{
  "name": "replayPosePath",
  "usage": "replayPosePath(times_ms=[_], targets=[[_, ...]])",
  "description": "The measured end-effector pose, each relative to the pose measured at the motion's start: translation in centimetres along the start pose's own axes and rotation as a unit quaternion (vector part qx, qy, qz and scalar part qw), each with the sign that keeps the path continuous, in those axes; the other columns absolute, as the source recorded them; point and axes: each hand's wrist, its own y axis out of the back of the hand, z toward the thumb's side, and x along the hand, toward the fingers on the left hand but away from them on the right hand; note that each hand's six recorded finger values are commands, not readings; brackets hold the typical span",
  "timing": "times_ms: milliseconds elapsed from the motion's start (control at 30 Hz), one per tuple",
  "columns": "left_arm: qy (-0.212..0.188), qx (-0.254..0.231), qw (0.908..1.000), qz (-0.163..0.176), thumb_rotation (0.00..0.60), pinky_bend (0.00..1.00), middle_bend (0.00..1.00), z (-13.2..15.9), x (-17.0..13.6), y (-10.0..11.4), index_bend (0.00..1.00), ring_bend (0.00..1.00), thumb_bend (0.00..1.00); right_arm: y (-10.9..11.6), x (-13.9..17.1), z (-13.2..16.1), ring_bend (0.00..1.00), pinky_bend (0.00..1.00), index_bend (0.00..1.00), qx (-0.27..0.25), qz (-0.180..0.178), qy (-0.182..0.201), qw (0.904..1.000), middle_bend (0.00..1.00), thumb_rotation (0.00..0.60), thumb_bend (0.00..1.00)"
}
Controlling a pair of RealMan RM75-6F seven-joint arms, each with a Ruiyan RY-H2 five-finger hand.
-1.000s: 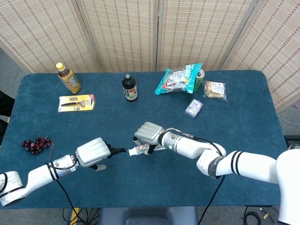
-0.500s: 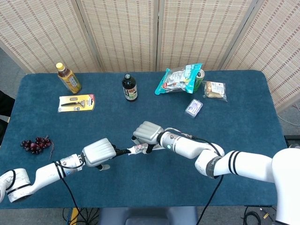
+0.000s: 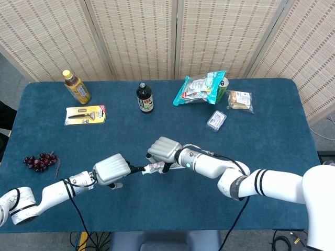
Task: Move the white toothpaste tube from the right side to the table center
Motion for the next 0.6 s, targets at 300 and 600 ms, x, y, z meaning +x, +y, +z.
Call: replayPosePath(times_ms=[300,600], targets=[[0.006,0.002,1.0000,-0.007,0.600,0.68,0.54,-0.31,-0.05,-0.27,0.16,0.58,0.20,0.21,0.19,-0.33,0.67,0.56,0.82,-0.001,-0.007,-0.003,1.0000,0.74,0.600,1.00],[0.010,0.006,0.9999,-0.012,0.600,0.68,0.54,-0.54,-0.22,-0.56,0.16,0.58,0.20,0.41,0.45,-0.57,0.69,0.57,0.84,-0.004,-0.015,-0.004,0.9999,0.75,0.600,1.00]])
